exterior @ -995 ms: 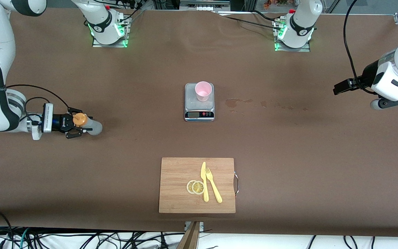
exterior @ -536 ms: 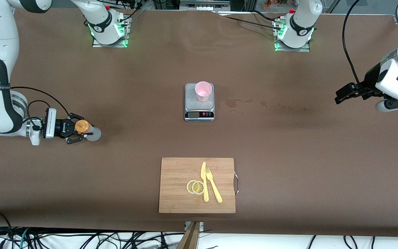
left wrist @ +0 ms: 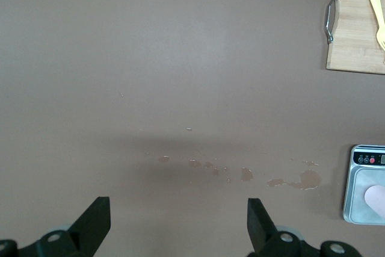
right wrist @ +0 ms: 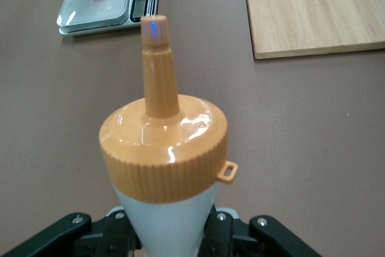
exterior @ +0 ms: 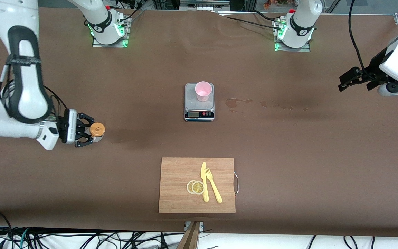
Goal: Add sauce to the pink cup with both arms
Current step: 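Lift the sauce bottle with the right gripper toward the pink cup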
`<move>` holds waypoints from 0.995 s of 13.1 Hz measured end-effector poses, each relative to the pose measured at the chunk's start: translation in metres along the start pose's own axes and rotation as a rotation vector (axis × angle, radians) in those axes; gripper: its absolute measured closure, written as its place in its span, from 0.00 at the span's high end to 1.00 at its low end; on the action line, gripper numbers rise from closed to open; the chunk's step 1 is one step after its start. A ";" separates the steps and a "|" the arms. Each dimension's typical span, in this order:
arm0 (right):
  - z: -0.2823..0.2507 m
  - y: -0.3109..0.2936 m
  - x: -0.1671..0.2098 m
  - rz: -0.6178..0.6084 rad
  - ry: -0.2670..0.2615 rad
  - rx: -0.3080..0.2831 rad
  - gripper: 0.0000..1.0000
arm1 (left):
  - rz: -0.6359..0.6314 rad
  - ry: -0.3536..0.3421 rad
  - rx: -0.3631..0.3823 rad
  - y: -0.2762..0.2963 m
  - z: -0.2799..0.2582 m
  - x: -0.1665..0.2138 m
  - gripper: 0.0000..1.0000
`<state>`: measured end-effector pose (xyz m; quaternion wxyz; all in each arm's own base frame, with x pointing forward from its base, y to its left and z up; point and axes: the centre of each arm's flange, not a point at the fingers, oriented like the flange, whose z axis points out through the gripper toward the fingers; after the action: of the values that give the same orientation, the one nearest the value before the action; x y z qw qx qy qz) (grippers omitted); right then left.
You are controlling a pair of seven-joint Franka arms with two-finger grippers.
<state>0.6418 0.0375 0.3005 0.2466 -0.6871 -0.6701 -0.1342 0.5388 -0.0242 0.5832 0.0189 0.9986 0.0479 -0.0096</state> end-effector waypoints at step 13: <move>0.079 -0.092 0.207 0.039 -0.608 0.033 0.33 | -0.010 0.001 -0.001 -0.006 -0.001 0.001 1.00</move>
<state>0.5525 0.2537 0.3548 0.0484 -0.7042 -0.7021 0.0933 0.5389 -0.0179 0.5835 0.0192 0.9984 0.0527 -0.0092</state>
